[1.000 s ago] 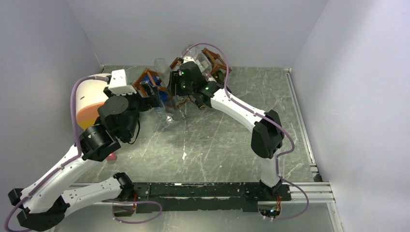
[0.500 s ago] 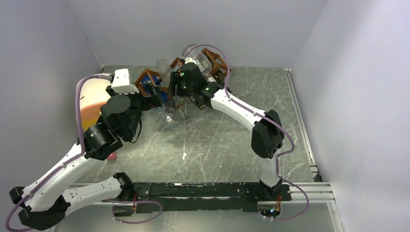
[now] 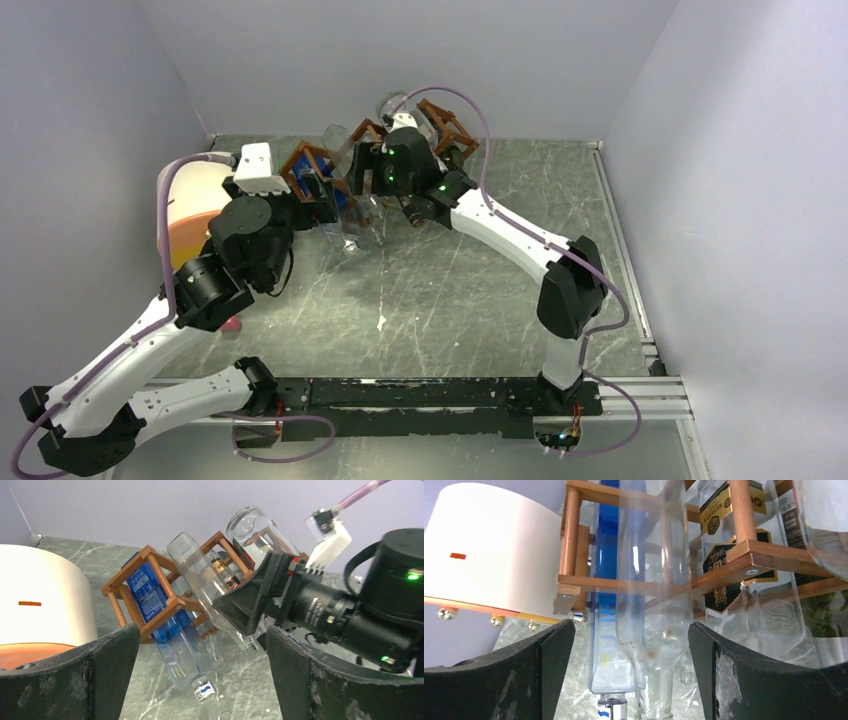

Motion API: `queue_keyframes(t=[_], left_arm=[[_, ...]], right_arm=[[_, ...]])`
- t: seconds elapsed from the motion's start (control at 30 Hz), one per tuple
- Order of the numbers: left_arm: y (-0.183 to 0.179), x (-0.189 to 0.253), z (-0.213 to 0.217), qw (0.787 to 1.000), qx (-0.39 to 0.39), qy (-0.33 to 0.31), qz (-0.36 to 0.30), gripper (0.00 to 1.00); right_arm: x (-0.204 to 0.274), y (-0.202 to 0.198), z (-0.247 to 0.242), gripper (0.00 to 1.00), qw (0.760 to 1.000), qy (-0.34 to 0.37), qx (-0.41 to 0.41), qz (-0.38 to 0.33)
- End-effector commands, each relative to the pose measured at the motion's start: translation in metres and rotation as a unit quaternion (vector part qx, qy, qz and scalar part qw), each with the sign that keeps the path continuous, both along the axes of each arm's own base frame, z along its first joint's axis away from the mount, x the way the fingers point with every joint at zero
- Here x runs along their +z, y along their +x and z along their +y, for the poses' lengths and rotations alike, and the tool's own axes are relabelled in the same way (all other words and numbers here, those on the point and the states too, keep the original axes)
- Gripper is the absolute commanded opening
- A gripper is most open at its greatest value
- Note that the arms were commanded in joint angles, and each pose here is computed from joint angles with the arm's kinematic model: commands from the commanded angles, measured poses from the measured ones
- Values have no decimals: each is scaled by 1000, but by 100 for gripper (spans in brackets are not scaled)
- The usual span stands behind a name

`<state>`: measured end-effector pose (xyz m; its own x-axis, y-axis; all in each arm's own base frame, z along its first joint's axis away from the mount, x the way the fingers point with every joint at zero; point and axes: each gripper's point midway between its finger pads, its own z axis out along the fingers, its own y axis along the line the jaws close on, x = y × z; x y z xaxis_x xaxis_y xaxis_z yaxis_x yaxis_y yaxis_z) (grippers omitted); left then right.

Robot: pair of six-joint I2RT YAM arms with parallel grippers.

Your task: Put the wine bottle on the wine rack

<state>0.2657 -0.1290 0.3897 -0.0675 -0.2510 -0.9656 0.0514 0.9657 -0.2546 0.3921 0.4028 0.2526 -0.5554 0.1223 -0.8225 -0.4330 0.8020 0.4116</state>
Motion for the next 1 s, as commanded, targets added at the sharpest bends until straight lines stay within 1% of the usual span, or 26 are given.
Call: queue_keyframes(t=[0.0, 0.1, 0.17, 0.27, 0.33, 0.43, 0.57, 0.73, 0.83, 0.97], left_arm=[[-1, 6, -3, 1000, -14, 12, 1, 99], [-1, 4, -6, 999, -25, 18, 6, 99], [-2, 2, -7, 999, -27, 19, 9, 99], [-3, 1, -6, 999, -31, 21, 9, 99], [-5, 2, -6, 999, -36, 24, 8, 99], [-8, 7, -8, 999, -49, 18, 1, 99], [-14, 9, -12, 997, -76, 19, -1, 99], [-28, 20, -16, 993, -117, 18, -4, 99], [-40, 26, -13, 990, -141, 20, -16, 99], [-56, 32, 3, 988, -148, 11, -37, 99]], right_arm=[[51, -5, -17, 88, 998, 30, -9, -59], [61, -16, -33, 88, 996, 33, -14, -81], [58, -27, -49, 88, 996, 24, -18, -87], [49, -45, -78, 88, 996, 1, -35, -85], [33, -59, -101, 90, 996, -24, -50, -72], [22, -76, -146, 93, 991, -52, -110, -57], [20, -94, -205, 94, 975, -83, -199, -52], [45, -116, -262, 94, 955, -84, -270, -87], [69, -128, -281, 94, 950, -67, -283, -112], [109, -141, -300, 94, 945, -46, -290, -144]])
